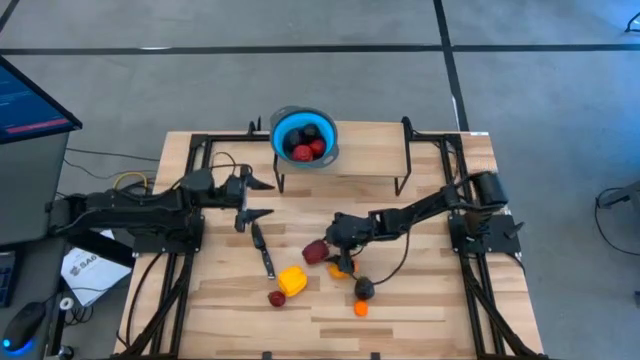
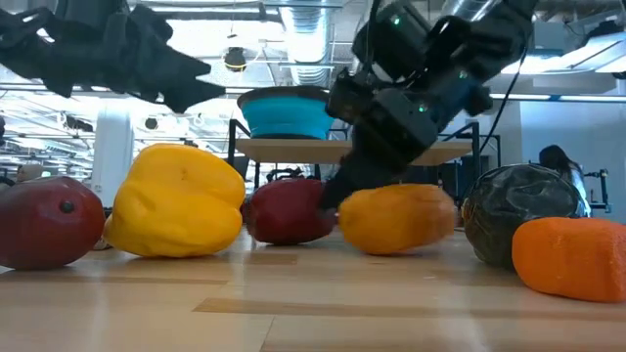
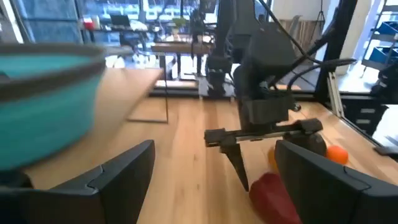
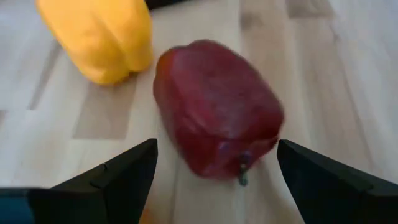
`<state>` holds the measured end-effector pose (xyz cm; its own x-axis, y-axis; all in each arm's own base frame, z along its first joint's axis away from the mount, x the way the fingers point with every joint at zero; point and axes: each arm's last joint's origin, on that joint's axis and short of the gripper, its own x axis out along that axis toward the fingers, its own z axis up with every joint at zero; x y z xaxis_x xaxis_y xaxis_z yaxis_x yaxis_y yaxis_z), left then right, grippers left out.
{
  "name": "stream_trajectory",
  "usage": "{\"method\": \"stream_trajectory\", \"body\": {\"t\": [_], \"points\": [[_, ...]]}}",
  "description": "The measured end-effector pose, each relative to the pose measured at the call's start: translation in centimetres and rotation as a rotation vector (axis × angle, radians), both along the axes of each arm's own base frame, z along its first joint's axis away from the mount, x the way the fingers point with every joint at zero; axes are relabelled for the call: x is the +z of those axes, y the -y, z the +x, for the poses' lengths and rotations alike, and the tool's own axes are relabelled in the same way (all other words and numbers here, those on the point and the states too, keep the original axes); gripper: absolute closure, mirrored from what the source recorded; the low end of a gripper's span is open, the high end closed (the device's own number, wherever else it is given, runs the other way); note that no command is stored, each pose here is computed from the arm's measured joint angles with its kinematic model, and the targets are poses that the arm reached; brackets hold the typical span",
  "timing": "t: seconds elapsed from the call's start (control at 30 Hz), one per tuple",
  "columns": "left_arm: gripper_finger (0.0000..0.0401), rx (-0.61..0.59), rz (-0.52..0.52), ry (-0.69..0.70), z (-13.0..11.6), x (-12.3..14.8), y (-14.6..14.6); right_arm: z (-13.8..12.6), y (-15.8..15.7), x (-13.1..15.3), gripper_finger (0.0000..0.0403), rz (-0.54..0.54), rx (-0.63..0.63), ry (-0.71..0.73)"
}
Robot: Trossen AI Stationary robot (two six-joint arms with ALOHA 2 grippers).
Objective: Pick & Place Fruit
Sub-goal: Put the red apple into the blue strainer bowl on the shelf
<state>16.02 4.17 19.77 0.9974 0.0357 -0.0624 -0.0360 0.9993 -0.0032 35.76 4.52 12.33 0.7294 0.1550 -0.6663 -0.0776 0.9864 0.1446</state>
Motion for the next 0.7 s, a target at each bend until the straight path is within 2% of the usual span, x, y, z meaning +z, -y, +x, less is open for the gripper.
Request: {"method": "stream_trajectory", "body": {"t": [0.1,0.3,0.4,0.6,0.7], "points": [[0.0077,-0.023,-0.03,-0.034,0.1,-0.9,0.4,1.2,-0.1,-0.6,0.0078,0.018,0.023,0.066],[0.0077,-0.082,-0.099,-0.153,0.6,-3.2,1.4,3.7,-0.5,-2.2,0.008,-0.006,0.068,0.07],[0.0077,-0.105,-0.147,-0.217,1.0,-4.1,1.9,5.1,-0.5,-2.9,0.0093,-0.006,0.065,0.073],[0.0077,-0.153,-0.164,-0.307,1.7,-5.4,2.7,6.0,-0.1,-2.1,0.0155,-0.009,0.051,0.049],[0.0077,-0.151,-0.159,-0.306,2.4,-5.1,2.8,5.8,0.6,-0.2,0.0159,-0.046,-0.012,0.005]]}}
